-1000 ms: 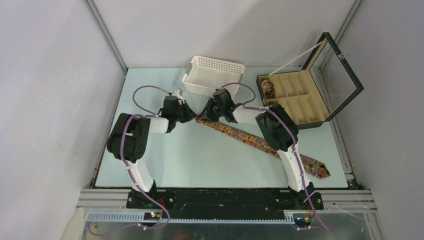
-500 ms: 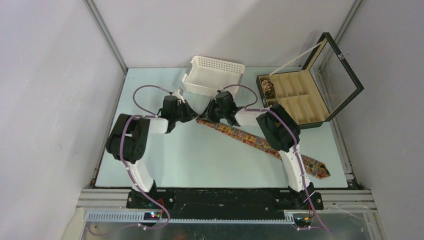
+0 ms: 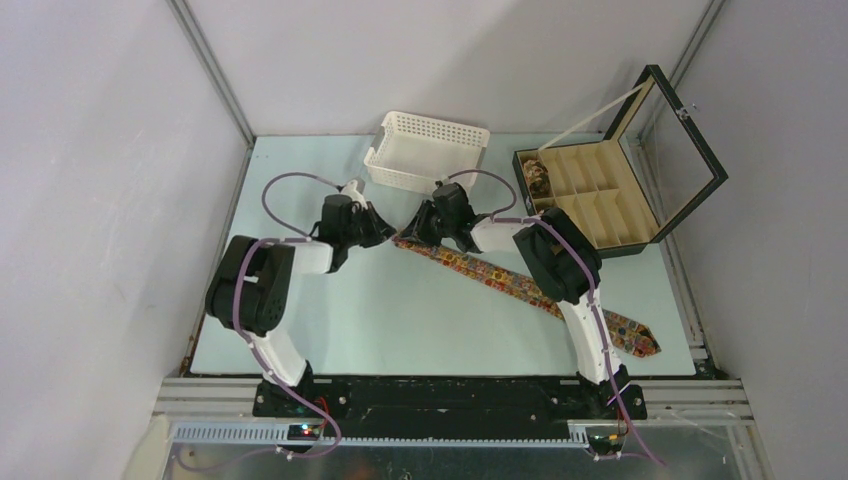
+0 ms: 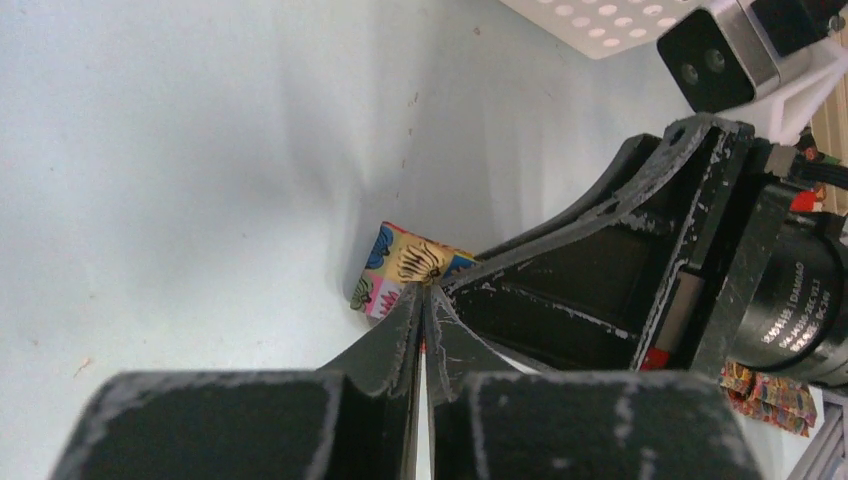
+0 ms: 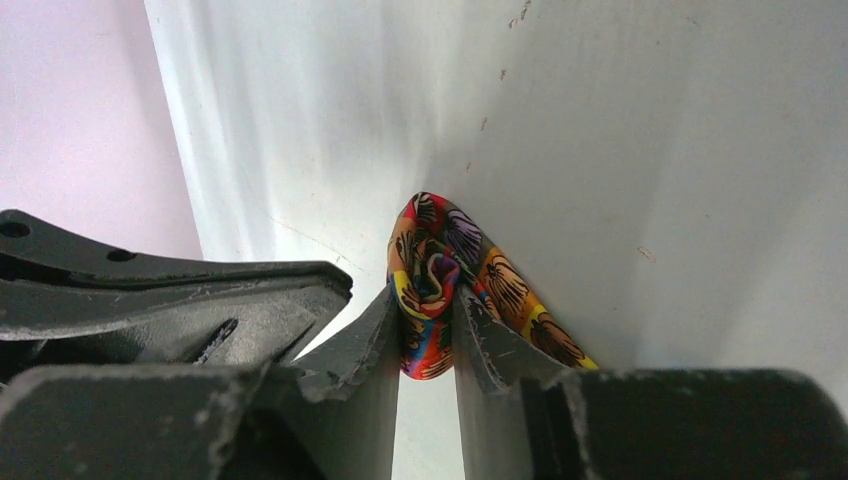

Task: Roll the ties
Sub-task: Roll the tie at the center of the board.

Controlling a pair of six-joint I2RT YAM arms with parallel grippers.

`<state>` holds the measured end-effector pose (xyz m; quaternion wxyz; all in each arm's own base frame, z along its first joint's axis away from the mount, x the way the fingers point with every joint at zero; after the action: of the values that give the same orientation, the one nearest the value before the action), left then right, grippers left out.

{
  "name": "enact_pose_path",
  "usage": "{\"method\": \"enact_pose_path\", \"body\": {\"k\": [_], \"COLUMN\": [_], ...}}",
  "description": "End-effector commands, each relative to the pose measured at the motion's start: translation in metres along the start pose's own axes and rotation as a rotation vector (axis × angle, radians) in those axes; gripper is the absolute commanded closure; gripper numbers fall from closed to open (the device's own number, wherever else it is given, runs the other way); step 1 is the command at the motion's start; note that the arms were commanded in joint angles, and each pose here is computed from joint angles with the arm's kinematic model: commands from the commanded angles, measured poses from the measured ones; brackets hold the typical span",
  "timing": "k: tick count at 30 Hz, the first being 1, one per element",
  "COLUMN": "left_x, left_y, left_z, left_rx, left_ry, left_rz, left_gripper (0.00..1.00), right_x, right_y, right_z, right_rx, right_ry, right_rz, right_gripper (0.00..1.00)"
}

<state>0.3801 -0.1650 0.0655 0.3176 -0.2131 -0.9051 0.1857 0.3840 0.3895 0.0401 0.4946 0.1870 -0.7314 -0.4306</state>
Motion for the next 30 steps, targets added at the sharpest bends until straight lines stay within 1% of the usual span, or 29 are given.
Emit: {"method": "enact_pose_path", "body": {"k": [1,9,17,21,26,29,30], "left_x": [0.01,0.009,0.003,-0.001,-0.003,-0.004,-0.004], "left_y": [-0.014,-0.018,-0.015,-0.013,-0.01,-0.008,-0.008], "left_z": [-0.009,0.009,0.012,0.012,0.014,0.014,0.014], "left_rx": [-0.027,-0.012,-0.014,-0.012,-0.012,-0.013,-0.013], "left_ry": [-0.045,-0.018,0.001,0.01,0.019,0.021,0.02], "left_rz": [0.046,0.059,0.046,0.034,0.019,0.013,0.012], "left_gripper": [0.93,0.93,0.94,0.94,0.94,0.94,0.94], "right_x": [0.01,0.009,0.01,0.017,0.029,0.037,0.039], "right_y": [0.002,0.001,0.006,0.017,0.028,0.034,0.033], "right_z": [-0.005,-0.004,-0.005,-0.007,-0.01,-0.013,-0.013], "right_rx": [0.007,0.0,0.002,0.025,0.088,0.13,0.136], "right_ry": [-0.024,-0.026,-0.023,-0.032,-0.064,-0.086,-0.086], "right_rz": [0.016,0.017,-0.004,-0.021,-0.011,-0.008,0.004], "right_gripper": [0.72,0.68,0.63,0.53,0.46,0.36,0.35]}}
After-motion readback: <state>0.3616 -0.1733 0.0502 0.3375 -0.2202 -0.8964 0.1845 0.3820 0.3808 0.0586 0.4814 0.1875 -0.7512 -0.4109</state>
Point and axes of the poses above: each gripper's point midway between its finger pads, its own x axis back along the fingers, its own y axis along the line the jaws close on, z = x × y, the point moved 3 cm from there along x, back along the fingers, and after that the axes turned 10 degrees about -x, right-handed, at the moved point
